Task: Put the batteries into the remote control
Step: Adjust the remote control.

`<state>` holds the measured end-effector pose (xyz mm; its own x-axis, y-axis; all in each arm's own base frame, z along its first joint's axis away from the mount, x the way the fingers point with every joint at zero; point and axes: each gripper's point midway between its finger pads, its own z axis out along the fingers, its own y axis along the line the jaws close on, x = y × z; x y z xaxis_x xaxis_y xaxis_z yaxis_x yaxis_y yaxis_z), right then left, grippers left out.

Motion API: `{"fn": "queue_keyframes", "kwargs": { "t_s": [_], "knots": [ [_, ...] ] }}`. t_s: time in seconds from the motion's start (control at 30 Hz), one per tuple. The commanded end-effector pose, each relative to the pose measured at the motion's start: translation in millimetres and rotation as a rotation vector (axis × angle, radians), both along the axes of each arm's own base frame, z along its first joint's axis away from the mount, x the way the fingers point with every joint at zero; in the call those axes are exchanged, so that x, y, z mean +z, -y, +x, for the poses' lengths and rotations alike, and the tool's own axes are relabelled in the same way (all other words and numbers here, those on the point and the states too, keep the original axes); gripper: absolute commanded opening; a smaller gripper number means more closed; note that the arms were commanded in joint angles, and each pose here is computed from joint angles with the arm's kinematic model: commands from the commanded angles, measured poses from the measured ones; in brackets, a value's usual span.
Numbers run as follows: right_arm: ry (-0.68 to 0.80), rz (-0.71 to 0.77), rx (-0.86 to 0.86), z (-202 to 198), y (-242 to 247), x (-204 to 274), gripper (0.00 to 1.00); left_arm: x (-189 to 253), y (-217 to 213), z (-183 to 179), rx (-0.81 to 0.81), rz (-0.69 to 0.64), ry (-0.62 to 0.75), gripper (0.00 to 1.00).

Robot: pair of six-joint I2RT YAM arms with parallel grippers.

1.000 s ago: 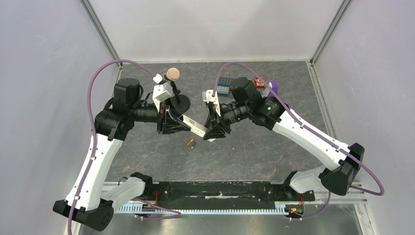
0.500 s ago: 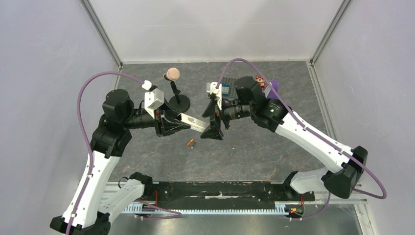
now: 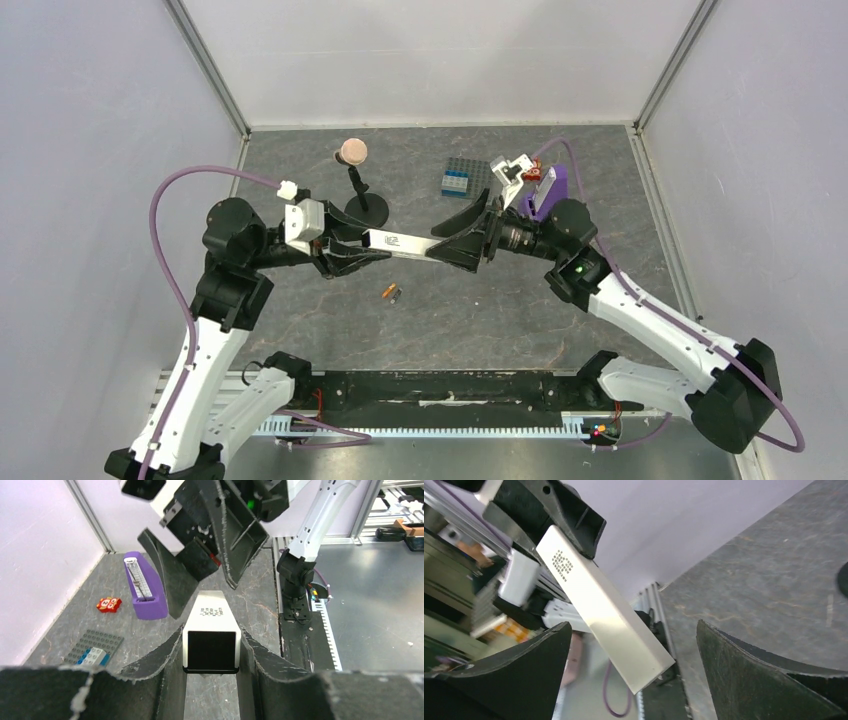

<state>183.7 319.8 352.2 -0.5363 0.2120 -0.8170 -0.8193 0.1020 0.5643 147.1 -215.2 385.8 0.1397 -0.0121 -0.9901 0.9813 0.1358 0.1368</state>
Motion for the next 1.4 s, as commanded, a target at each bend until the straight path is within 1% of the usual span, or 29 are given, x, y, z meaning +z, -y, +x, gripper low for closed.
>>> {"fn": "queue_keyframes", "kwargs": {
  "t_s": [0.0,0.03,0.07,0.1,0.23,0.4,0.57,0.8,0.97,1.13,1.2,1.37],
  "knots": [
    [-0.135,0.316,0.046,-14,10,52,0.98,33,1,-19,-0.082,-0.048,0.090,0.02],
    [-0.158,0.332,0.048,-14,11,52,0.98,34,1,-21,-0.089,-0.048,0.097,0.02],
    [-0.163,0.349,0.051,-14,12,53,0.98,35,1,-25,-0.099,-0.053,0.067,0.02],
    [-0.177,0.360,0.050,-14,13,54,0.98,37,1,-26,-0.102,-0.058,0.066,0.02],
    [-0.223,0.422,0.094,-18,15,59,0.96,45,0,-28,-0.092,-0.097,0.078,0.02],
    [-0.280,0.460,0.171,-25,13,61,0.88,53,-1,-21,-0.042,-0.157,0.096,0.02],
    [-0.301,0.458,0.199,-26,9,62,0.83,59,-1,-16,-0.015,-0.191,0.108,0.02],
    [-0.323,0.430,0.220,-27,0,59,0.70,58,-1,-12,0.000,-0.197,0.099,0.02],
    [-0.334,0.418,0.235,-28,-6,57,0.67,56,0,-10,-0.002,-0.194,0.090,0.02],
    [-0.349,0.415,0.235,-26,-7,54,0.57,54,1,-11,-0.017,-0.185,0.084,0.02],
    [-0.357,0.417,0.233,-26,-7,52,0.52,54,1,-12,-0.018,-0.184,0.086,0.02],
    [-0.381,0.432,0.245,-28,-5,47,0.32,55,0,-13,-0.017,-0.183,0.094,0.02]
  ]
}}
